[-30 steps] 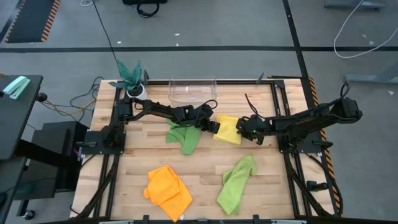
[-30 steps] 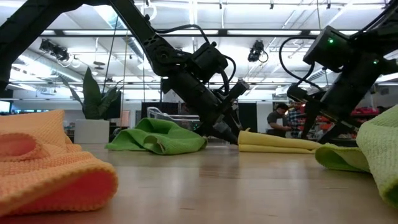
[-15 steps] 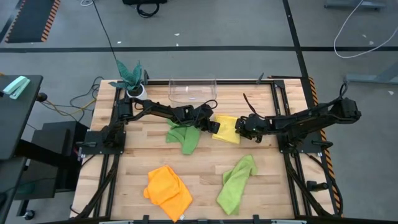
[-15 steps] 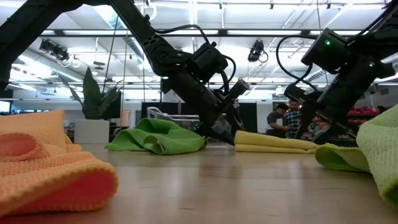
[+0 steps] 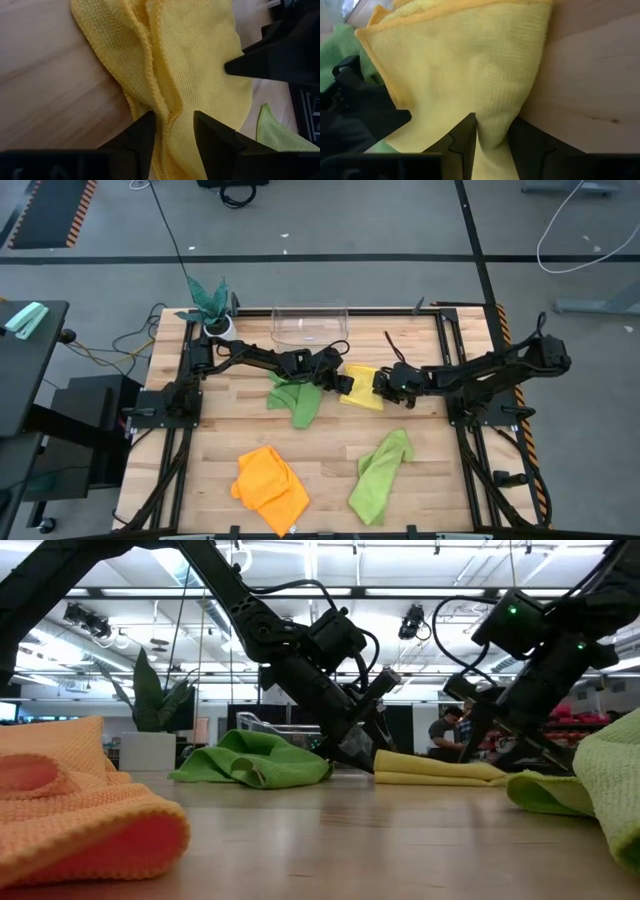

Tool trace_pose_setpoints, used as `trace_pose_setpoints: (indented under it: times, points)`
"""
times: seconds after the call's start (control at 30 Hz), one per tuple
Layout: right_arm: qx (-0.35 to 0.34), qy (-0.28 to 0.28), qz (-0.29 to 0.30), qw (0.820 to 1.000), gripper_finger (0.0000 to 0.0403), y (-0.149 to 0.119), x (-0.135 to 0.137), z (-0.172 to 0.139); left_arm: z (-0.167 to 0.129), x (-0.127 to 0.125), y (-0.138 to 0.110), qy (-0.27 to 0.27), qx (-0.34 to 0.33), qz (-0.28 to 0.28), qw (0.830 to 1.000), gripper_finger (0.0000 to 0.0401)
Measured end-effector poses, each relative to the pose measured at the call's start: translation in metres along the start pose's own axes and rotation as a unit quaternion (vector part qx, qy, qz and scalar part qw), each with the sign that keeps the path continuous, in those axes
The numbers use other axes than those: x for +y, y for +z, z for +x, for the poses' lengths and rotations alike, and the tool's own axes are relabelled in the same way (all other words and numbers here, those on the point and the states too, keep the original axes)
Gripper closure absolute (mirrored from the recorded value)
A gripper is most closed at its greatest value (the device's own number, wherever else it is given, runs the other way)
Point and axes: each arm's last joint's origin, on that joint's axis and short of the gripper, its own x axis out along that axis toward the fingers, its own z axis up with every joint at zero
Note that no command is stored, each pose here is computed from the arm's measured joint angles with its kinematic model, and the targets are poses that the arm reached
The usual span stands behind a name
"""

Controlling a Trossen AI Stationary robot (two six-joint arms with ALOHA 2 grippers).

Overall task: Fold microfiber towels
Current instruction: Put the yellow towel into the transparent bin

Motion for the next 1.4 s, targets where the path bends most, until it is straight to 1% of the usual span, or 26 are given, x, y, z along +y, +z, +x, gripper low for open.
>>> trace_pose_setpoints:
  times: [0.23, 0.33, 0.43, 0.57, 0.6, 0.73, 0.83, 1.0, 1.13, 1.4]
  points:
    - [-0.002, -0.008, 0.005, 1.0, 0.0286, 0.0, 0.001, 0.005, 0.0, 0.0, 0.0, 0.004, -0.004, 0.0, 1.0, 0.0279]
    - [-0.002, -0.009, 0.004, 1.0, 0.0291, 0.0, 0.001, 0.005, 0.0, 0.0, 0.0, 0.005, -0.007, 0.0, 1.0, 0.0297]
    - [-0.002, -0.012, 0.004, 1.0, 0.0301, 0.0, 0.0, 0.005, 0.0, 0.0, 0.0, 0.006, -0.008, 0.0, 1.0, 0.0329]
    - [-0.001, -0.015, -0.001, 1.0, 0.0326, 0.0, 0.0, 0.005, 0.0, 0.001, 0.001, 0.011, -0.015, 0.0, 1.0, 0.0385]
    - [-0.001, -0.016, -0.005, 1.0, 0.0334, 0.0, -0.001, 0.005, 0.0, 0.001, 0.001, 0.012, -0.017, 0.0, 1.0, 0.039]
    - [-0.001, -0.018, -0.021, 1.0, 0.037, 0.0, -0.001, 0.005, 0.0, 0.001, 0.001, 0.014, -0.019, 0.001, 1.0, 0.038]
    - [-0.005, -0.018, -0.034, 0.999, 0.0392, 0.0, -0.001, 0.005, 0.0, 0.001, 0.0, 0.015, -0.019, 0.011, 1.0, 0.0388]
    - [-0.027, -0.008, -0.055, 0.998, 0.0389, -0.006, -0.001, 0.001, 0.0, 0.0, 0.0, 0.011, -0.023, 0.014, 1.0, 0.0391]
    - [-0.041, 0.009, -0.077, 0.996, 0.0396, -0.012, 0.001, -0.004, -0.002, -0.003, 0.002, 0.004, -0.028, 0.016, 0.999, 0.0393]
    - [-0.049, 0.021, -0.089, 0.995, 0.0398, -0.017, 0.002, -0.011, -0.013, -0.013, 0.006, -0.012, -0.038, 0.02, 0.999, 0.0394]
